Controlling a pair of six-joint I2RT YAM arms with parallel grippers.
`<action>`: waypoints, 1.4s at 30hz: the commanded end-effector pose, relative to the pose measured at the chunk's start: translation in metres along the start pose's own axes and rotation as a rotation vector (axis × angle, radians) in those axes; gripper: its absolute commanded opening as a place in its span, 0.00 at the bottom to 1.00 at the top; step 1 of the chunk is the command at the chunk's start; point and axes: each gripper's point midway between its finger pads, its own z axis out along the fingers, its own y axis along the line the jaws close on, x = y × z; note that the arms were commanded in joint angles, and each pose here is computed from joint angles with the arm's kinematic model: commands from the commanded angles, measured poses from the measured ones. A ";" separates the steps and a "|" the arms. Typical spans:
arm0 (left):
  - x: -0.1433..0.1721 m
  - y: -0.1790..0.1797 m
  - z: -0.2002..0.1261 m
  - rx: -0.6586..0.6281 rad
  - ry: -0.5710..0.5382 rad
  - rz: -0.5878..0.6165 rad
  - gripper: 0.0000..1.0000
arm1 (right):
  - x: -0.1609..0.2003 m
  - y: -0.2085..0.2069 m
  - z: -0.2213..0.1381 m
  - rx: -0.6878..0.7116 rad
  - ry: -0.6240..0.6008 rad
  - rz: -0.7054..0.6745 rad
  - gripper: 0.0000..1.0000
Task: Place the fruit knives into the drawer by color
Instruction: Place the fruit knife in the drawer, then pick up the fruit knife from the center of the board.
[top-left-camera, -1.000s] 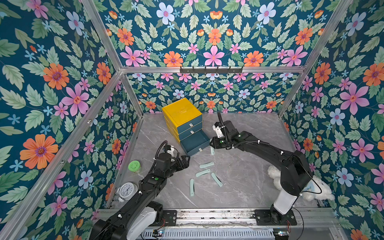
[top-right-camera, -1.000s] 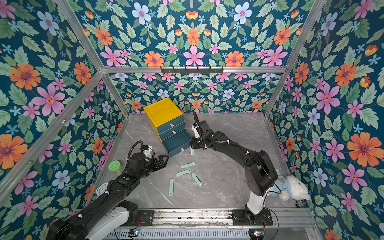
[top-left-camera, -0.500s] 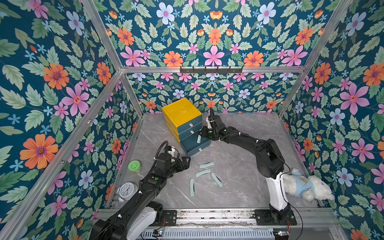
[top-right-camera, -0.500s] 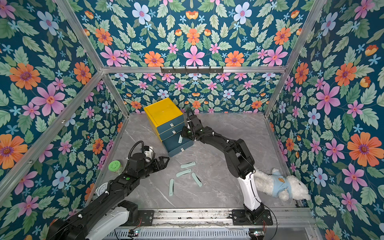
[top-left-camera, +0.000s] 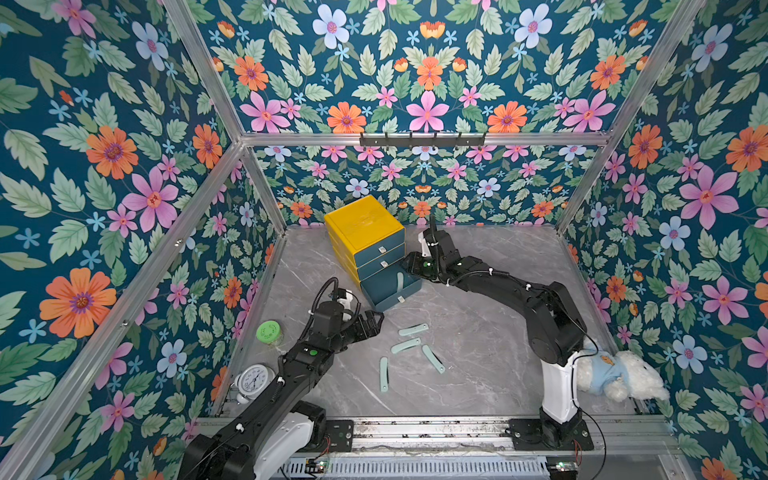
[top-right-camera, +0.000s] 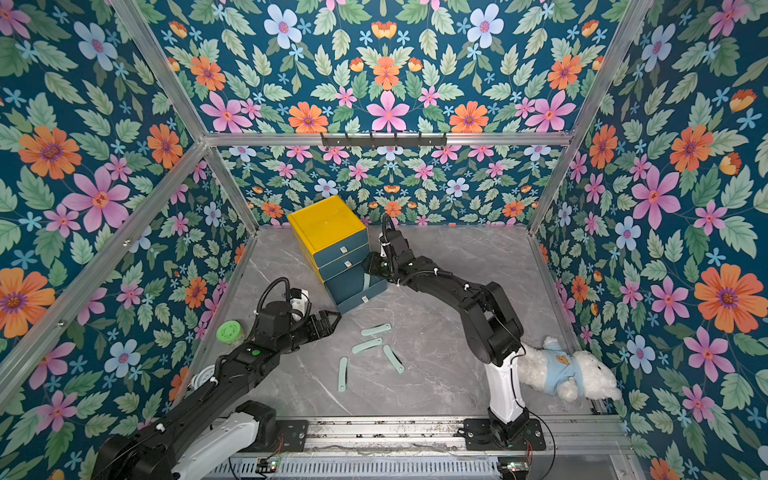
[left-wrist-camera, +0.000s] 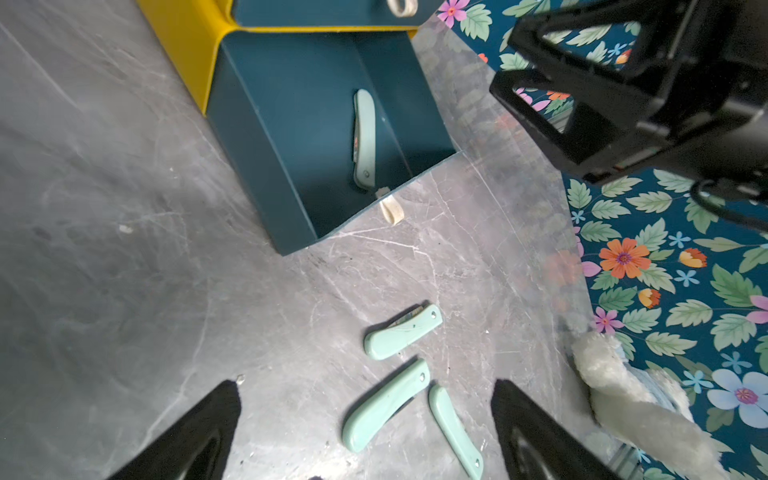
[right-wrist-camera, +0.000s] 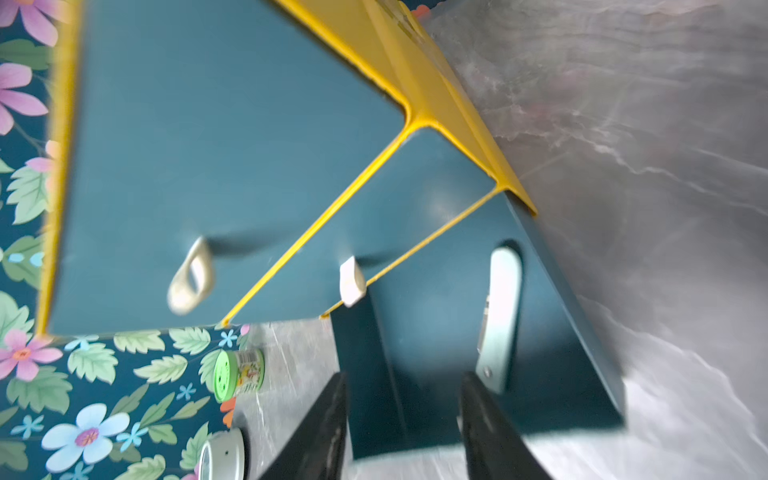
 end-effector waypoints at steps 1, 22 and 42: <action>0.008 -0.008 -0.002 0.001 0.049 0.050 0.95 | 0.008 -0.001 -0.021 0.002 -0.002 -0.026 0.46; 0.128 0.001 -0.008 -0.237 0.435 0.201 0.82 | 0.130 -0.086 -0.121 0.152 0.107 -0.099 0.46; 0.178 0.047 -0.007 -0.537 0.645 0.314 0.55 | 0.149 -0.116 -0.124 0.205 0.092 -0.083 0.47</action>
